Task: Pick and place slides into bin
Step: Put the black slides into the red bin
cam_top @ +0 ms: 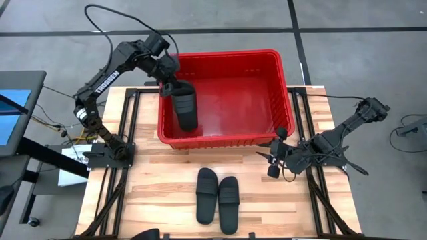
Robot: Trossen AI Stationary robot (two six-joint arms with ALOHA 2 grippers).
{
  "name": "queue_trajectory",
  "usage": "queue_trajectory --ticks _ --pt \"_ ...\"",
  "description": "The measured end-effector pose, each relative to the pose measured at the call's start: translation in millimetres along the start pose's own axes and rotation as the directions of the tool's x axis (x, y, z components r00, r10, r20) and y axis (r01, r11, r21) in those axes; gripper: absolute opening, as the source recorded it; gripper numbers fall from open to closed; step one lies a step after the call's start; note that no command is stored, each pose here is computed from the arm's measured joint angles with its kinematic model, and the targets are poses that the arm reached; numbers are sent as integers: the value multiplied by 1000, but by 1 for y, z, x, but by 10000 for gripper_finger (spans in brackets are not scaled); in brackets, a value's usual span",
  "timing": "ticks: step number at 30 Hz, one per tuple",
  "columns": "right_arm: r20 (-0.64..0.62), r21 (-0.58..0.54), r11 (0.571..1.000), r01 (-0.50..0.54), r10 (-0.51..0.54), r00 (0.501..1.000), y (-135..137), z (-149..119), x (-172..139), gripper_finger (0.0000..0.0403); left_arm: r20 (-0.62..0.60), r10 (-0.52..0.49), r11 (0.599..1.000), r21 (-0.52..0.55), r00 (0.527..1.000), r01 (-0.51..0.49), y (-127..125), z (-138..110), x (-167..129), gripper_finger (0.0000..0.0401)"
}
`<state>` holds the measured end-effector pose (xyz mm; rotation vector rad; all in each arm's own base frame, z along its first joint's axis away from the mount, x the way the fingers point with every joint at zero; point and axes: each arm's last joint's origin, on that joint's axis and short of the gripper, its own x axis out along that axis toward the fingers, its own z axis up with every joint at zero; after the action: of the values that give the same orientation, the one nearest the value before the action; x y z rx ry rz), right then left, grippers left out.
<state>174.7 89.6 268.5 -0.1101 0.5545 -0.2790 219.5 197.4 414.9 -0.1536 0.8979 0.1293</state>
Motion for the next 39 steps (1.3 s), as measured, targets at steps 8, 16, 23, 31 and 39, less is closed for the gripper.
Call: queue_trajectory --ticks 8,16,23,31,39 --pt "0 37 999 -1 1 1000 0 0 0 123 -51 7 1000 -17 999 -8 3 -7 12 30" --pt "0 48 999 0 0 1000 0 0 0 123 -66 -3 1000 17 998 4 -2 -6 16 30" --pt "0 71 997 0 0 1000 0 0 0 123 -105 -4 999 40 994 9 -1 -12 30 30" --pt "-1 63 998 0 0 1000 0 0 0 123 -142 1 1000 30 990 4 7 -22 45 30" --pt "-1 62 998 0 0 1000 0 0 0 123 -127 19 1000 18 992 -17 15 -25 45 30"
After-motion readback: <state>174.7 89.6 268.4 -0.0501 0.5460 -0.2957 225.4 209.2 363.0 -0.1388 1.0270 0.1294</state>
